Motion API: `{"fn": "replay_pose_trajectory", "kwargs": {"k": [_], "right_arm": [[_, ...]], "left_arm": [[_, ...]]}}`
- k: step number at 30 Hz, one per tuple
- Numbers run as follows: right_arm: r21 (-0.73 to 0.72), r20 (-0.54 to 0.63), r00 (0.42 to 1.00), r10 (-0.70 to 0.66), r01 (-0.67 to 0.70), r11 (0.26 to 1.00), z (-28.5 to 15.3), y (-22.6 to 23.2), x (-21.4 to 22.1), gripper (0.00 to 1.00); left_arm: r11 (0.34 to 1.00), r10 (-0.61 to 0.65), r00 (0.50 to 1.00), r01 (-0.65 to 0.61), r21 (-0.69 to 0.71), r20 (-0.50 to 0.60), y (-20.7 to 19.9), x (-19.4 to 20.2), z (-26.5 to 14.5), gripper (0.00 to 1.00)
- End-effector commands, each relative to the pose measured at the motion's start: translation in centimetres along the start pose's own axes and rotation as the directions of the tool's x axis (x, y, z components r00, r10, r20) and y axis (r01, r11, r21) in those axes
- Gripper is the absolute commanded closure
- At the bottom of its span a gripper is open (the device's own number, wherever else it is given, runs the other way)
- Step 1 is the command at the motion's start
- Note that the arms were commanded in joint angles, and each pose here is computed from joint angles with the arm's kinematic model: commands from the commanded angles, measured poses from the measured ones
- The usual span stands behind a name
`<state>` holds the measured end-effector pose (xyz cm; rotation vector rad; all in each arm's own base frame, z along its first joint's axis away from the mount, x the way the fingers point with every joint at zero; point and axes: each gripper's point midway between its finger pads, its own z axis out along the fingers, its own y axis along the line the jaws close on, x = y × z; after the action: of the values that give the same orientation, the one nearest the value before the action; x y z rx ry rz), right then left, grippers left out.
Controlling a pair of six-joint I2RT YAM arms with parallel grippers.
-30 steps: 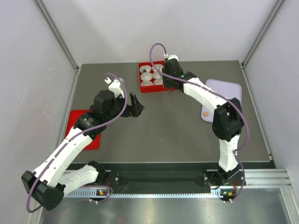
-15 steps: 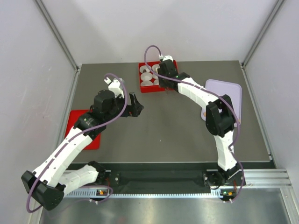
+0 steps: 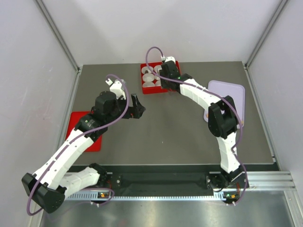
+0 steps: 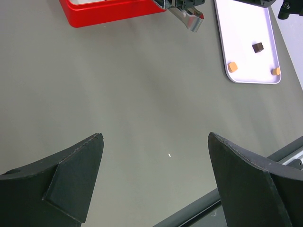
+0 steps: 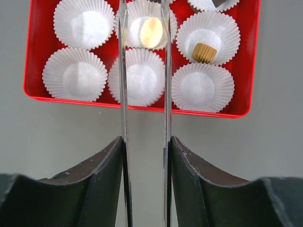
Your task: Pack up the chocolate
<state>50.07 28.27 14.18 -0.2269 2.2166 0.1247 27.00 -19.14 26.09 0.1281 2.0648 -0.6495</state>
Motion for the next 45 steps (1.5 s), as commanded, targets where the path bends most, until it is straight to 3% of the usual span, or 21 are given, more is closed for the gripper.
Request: {"fn": "replay_pose_trajectory", "kwargs": {"k": [1,6,13,17,20,21,27,31,45], "right_arm": [[-0.016,0.123,0.992,0.018,-0.017,1.000,-2.1,0.8,-4.6,0.57],[0.007,0.155,0.988,0.003,-0.004,1.000,-3.9,0.0,-6.1,0.59],[0.102,0.298,0.954,-0.006,-0.026,0.994,-13.9,-5.0,-11.9,0.60],[0.217,0.218,0.975,0.033,-0.082,0.973,-17.0,-10.7,-7.7,0.60],[0.289,0.117,0.982,0.150,-0.178,0.941,-18.6,-16.5,-2.4,0.60],[0.332,0.104,0.973,0.208,-0.231,0.915,-19.1,-19.6,-1.0,0.60],[0.426,0.028,0.928,0.373,-0.348,0.835,-22.9,-26.5,6.7,0.59],[0.468,-0.035,0.912,0.408,-0.346,0.813,-23.0,-28.3,10.5,0.58],[0.414,-0.126,0.854,0.505,-0.417,0.809,-19.4,-30.0,14.7,0.52]], "left_arm": [[1.000,0.010,0.998,-0.011,0.023,0.067,-1.0,-2.4,-1.2,0.03],[1.000,0.010,0.997,-0.011,0.021,0.072,-1.0,-2.6,-1.7,0.04],[0.999,0.003,0.997,-0.006,0.035,0.076,-1.2,-2.5,-1.9,0.04],[0.999,-0.009,0.996,0.004,0.053,0.084,-1.4,-2.4,-2.0,0.04],[0.998,-0.012,0.996,0.006,0.063,0.086,-1.5,-2.2,-2.1,0.04],[0.998,-0.012,0.996,0.006,0.064,0.085,-1.5,-2.1,-2.0,0.03],[0.996,-0.012,0.998,0.006,0.089,0.069,-1.8,-1.5,-1.9,0.04],[0.995,-0.015,0.998,0.008,0.095,0.068,-1.8,-1.3,-1.9,0.03],[0.994,-0.010,0.998,0.003,0.107,0.066,-2.1,-1.5,-2.0,0.04]]}}
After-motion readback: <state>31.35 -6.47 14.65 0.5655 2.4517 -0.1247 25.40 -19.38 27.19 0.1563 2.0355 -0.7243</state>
